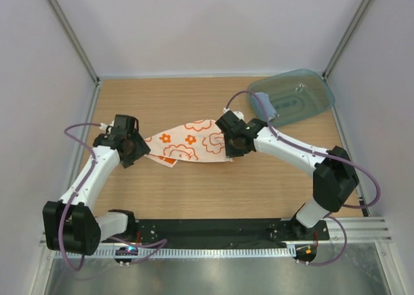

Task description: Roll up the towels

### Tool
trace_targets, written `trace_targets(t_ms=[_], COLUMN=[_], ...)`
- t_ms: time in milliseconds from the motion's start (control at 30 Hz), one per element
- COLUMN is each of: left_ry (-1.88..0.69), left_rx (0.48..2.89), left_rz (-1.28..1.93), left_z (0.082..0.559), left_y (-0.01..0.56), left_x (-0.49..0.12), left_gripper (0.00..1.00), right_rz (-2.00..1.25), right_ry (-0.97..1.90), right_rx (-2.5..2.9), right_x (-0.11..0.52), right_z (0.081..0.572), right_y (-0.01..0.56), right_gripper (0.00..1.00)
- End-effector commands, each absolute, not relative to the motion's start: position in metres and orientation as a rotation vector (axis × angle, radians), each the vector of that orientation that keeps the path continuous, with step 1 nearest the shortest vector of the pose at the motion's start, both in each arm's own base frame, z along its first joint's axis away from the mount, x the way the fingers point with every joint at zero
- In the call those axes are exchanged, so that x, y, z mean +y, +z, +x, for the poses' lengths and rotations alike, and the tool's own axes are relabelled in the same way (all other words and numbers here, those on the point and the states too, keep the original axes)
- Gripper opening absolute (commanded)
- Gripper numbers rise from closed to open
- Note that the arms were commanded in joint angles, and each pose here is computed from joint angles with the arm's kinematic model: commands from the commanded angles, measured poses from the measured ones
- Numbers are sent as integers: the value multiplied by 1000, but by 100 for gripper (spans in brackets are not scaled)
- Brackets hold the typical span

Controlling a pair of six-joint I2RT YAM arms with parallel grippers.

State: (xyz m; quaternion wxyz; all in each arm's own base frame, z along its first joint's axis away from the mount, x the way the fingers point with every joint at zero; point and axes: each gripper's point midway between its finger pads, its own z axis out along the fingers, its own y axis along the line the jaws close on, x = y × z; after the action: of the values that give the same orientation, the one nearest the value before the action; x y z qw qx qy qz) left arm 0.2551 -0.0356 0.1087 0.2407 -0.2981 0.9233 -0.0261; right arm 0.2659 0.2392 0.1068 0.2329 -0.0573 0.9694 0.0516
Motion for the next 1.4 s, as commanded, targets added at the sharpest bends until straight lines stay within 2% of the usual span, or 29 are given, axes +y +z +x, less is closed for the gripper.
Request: trace_targets(t_ms=[0,367,567,967,1067,1100,1200,1267,1367], left_ry=[-95,-26,-56,78,49,39,-28,-71,-107], left_rx=[2392,2399,2393,2378,2382,2395,2417,2417,2421], left_rz=[-915,-1027,-1011,-1033,-1036,-1039,-1056,-1061,-1051], left_z=[281,308,326,342,348,349,353,357,358], left_y=[116,81,77,64,59,54,45,44,44], left_x=[-30,-24,-28,-5,-8,-11,-21,-27,-32], left_gripper=[65,63,61,59,52,44,29,24,10], right_rz=[-168,-161,-171,-175,-171,-171,-177,-178,-178], right_ry=[183,247,280,275,277,277,285,290,290], right_rx=[2635,2607,2611,2602,2600,2599,2605,2612,2613], right_x=[231,210,208,197,195,194,196,197,198], right_z=[264,255,250,245,245,244,244,243,245], right_y=[117,134,136,147,150,151,151,150,150], right_gripper=[1,1,1,1,1,1,1,1,1])
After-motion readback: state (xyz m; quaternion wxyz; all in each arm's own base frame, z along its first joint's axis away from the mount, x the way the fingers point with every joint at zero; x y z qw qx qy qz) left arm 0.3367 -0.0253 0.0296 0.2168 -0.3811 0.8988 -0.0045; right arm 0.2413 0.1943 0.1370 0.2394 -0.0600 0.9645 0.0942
